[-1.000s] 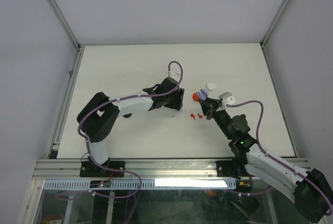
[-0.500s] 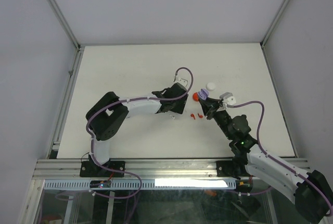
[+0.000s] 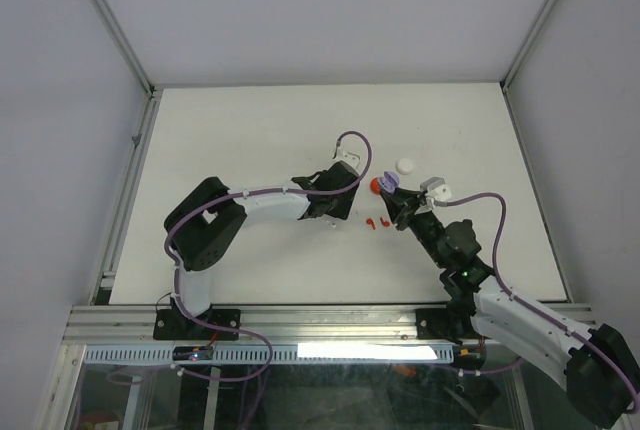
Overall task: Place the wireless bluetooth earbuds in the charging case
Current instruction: Pick up the earbud from the center of the board, then place the earbud in the charging case.
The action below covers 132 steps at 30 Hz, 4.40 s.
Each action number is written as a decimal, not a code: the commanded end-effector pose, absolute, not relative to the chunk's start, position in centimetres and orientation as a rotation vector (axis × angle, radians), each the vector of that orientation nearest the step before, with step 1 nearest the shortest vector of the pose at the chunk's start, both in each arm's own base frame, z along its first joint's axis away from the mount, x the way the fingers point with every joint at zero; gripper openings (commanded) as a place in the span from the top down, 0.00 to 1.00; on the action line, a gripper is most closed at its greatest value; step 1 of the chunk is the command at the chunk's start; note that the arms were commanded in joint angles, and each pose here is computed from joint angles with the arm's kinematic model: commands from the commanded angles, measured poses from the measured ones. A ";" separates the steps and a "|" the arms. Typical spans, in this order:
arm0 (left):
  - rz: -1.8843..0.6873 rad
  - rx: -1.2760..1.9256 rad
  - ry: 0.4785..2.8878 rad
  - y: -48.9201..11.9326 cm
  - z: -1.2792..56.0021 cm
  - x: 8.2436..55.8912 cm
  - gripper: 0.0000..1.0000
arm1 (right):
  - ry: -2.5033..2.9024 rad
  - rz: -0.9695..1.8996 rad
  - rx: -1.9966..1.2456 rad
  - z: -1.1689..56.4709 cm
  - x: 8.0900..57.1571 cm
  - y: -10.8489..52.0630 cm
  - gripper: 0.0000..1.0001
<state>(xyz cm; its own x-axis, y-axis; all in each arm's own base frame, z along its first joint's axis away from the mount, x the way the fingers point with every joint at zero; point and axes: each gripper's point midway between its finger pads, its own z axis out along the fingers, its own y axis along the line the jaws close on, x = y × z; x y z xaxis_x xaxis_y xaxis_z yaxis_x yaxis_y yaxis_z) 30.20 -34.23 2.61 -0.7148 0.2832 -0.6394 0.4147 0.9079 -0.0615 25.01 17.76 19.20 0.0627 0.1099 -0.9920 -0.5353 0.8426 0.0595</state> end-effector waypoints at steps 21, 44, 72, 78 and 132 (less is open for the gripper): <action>-0.285 0.549 2.446 -34.9 3.6 28.9 0.61 | 1.348 0.540 -0.350 21.6 24.7 17.9 0.91; -0.238 0.544 2.456 -34.4 2.5 30.0 0.83 | 1.371 0.546 -0.394 21.1 24.7 18.6 0.91; -0.676 0.446 1.632 -32.6 25.0 28.6 0.92 | 1.282 0.649 -0.552 23.1 25.5 23.2 0.93; -0.774 0.510 1.436 -33.4 28.9 26.5 0.92 | 1.240 0.700 -0.586 23.9 25.0 24.2 0.93; -0.761 0.690 1.213 -34.2 26.6 23.4 0.90 | 1.046 0.811 -0.649 28.8 22.6 26.9 0.92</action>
<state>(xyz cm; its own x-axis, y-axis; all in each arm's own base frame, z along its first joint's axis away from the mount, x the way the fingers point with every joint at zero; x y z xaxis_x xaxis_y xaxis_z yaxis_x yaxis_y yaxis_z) 23.46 -34.33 26.42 0.1559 -0.1341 -0.9786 0.8223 0.5666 0.0534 23.22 27.01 23.06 0.1437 0.1543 -0.9775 -0.8314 0.5547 -0.0347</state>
